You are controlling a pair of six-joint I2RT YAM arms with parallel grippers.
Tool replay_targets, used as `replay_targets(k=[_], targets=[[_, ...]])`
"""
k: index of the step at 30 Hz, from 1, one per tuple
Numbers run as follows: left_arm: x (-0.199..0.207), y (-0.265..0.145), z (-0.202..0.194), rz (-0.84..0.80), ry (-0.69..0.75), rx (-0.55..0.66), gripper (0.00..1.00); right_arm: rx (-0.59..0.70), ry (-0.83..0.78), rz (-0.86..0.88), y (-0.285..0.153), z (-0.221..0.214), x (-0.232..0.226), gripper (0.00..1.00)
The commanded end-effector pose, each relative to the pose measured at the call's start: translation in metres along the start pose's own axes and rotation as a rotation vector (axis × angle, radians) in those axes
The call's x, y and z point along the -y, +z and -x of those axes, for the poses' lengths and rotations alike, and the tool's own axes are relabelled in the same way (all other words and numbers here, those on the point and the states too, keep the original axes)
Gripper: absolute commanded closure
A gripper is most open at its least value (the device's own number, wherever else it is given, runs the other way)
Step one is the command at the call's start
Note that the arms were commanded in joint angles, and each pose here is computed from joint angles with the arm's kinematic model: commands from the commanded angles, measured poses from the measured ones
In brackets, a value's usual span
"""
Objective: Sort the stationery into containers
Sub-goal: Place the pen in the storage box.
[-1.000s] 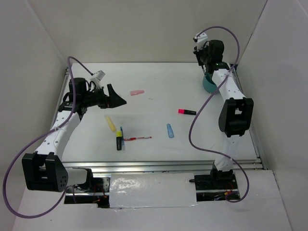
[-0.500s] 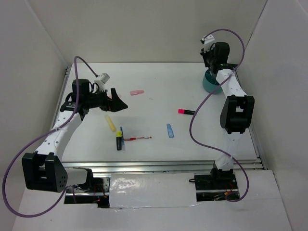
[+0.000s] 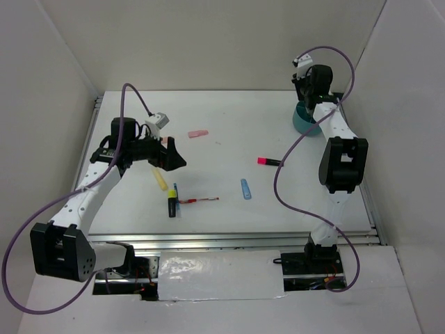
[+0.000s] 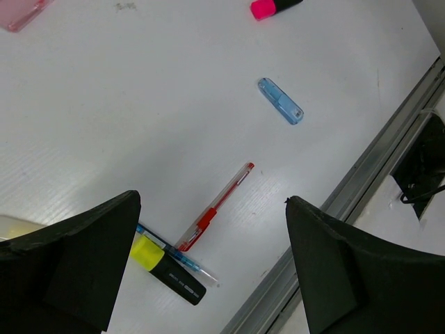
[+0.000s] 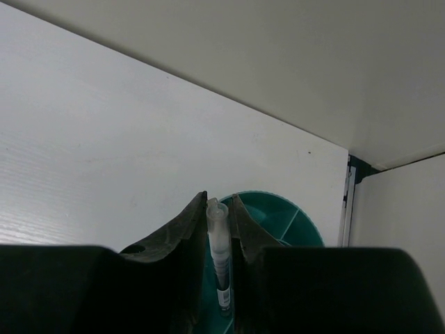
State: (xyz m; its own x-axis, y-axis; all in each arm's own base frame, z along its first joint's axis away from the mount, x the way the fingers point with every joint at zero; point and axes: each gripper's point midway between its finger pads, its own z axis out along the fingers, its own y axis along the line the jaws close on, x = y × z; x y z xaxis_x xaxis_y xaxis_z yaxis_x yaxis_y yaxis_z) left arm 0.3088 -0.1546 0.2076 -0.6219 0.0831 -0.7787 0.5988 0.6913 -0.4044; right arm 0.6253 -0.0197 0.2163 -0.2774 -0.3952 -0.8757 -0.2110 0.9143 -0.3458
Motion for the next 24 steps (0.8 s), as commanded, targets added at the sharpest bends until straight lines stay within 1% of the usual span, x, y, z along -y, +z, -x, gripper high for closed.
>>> replay_targets(k=[1, 4, 7, 9, 10, 11, 13, 15, 16, 17, 21, 24], targets=[[0.006, -0.008, 0.017, 0.002, 0.090, 0.049, 0.03, 0.029, 0.053, -0.029, 0.003, 0.004, 0.007, 0.77], [0.006, -0.007, 0.017, 0.001, 0.091, 0.054, 0.03, 0.029, 0.131, -0.007, 0.002, 0.003, 0.004, 0.78], [0.005, -0.006, 0.015, 0.001, 0.088, 0.051, 0.02, 0.028, 0.154, -0.006, 0.003, 0.002, 0.004, 0.78], [0.004, -0.005, 0.014, 0.001, 0.097, 0.045, 0.01, 0.016, 0.154, -0.012, 0.005, -0.002, 0.004, 0.75], [0.006, -0.005, 0.013, -0.013, 0.095, 0.036, 0.01, 0.013, 0.154, -0.012, 0.005, -0.003, 0.004, 0.69], [0.004, -0.006, 0.010, -0.019, 0.146, 0.013, 0.01, 0.008, 0.151, -0.011, 0.006, -0.005, 0.004, 0.66], [0.003, -0.005, 0.008, -0.019, 0.151, -0.008, 0.01, -0.001, 0.145, -0.019, 0.007, -0.009, 0.005, 0.62], [-0.001, -0.004, 0.004, -0.014, 0.153, -0.036, 0.01, -0.017, 0.141, -0.014, 0.008, -0.016, 0.003, 0.60], [-0.002, -0.003, 0.003, -0.017, 0.156, -0.042, 0.01, -0.024, 0.138, -0.015, 0.008, -0.018, 0.004, 0.55], [-0.003, -0.002, -0.001, -0.023, 0.149, -0.060, 0.01, -0.030, 0.137, -0.013, 0.008, -0.021, 0.003, 0.53], [0.005, -0.001, -0.007, -0.083, 0.194, -0.090, 0.04, -0.036, 0.134, -0.002, 0.003, -0.021, 0.000, 0.50], [0.011, 0.002, -0.017, -0.118, 0.251, -0.125, 0.08, -0.010, 0.147, 0.017, -0.009, -0.004, -0.001, 0.49]])
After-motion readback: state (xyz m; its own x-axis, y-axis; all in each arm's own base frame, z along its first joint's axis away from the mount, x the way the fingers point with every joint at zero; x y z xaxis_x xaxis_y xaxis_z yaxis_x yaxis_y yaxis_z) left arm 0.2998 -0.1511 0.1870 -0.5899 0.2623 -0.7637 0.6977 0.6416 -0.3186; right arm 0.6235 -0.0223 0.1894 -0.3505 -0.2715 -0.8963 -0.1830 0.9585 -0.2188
